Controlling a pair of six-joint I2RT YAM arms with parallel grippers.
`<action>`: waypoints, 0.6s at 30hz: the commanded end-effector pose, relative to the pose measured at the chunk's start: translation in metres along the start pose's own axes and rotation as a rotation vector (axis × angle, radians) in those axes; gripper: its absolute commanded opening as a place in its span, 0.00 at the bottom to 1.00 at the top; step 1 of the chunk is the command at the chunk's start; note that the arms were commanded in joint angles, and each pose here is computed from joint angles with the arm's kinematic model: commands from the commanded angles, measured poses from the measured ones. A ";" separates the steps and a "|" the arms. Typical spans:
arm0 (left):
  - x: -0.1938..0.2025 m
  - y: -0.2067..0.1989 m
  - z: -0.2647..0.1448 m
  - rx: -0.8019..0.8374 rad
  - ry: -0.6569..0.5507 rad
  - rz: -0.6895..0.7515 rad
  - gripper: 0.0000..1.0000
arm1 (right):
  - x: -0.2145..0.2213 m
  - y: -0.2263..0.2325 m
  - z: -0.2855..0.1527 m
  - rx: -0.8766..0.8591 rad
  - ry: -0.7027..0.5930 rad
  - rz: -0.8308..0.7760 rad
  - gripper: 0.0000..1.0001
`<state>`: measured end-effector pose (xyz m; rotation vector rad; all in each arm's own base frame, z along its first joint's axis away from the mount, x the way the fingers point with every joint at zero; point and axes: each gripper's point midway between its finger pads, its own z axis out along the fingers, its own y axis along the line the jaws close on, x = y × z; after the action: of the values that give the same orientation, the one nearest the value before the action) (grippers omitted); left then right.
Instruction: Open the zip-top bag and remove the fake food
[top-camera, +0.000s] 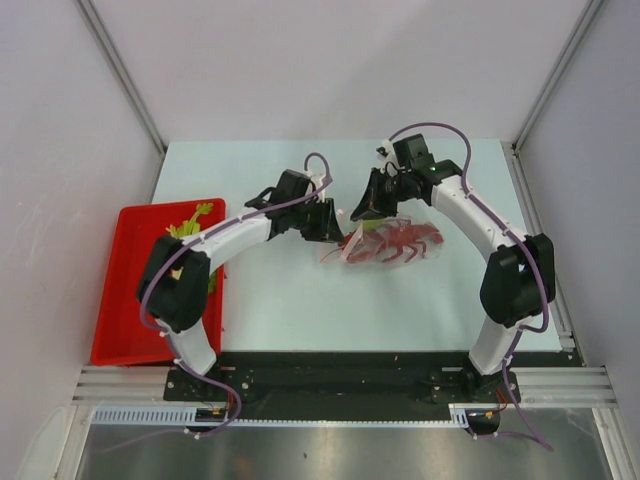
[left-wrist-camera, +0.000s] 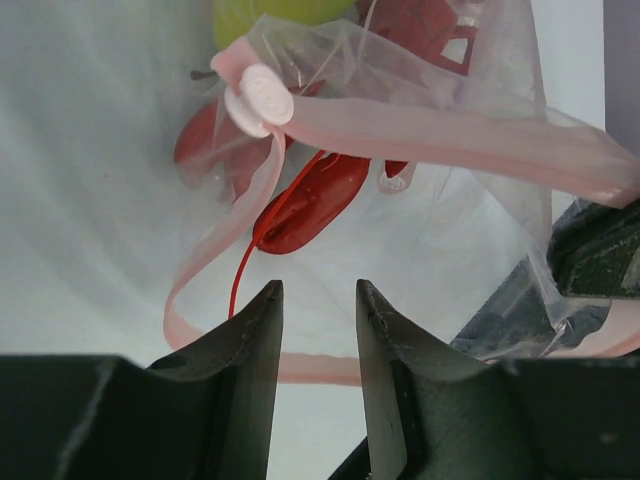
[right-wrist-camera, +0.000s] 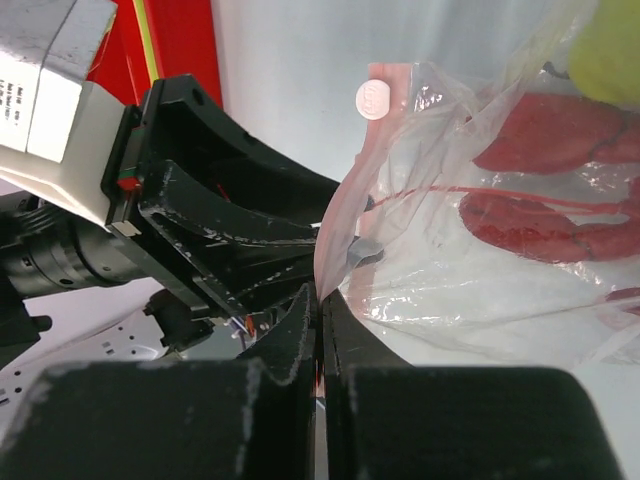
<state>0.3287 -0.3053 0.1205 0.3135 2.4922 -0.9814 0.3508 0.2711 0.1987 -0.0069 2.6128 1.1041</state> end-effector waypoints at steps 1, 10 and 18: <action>-0.010 -0.015 0.009 0.074 0.004 0.097 0.40 | -0.004 0.019 -0.014 -0.075 -0.024 -0.004 0.00; 0.010 0.003 0.032 0.065 0.079 0.155 0.57 | -0.005 0.017 -0.017 -0.083 -0.021 0.013 0.00; 0.022 0.014 0.052 0.067 0.112 0.156 0.54 | -0.009 0.016 -0.018 -0.086 -0.031 0.034 0.00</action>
<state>0.3251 -0.3164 0.0653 0.5015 2.5605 -0.9725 0.3532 0.2659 0.2005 0.0495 2.6161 1.1539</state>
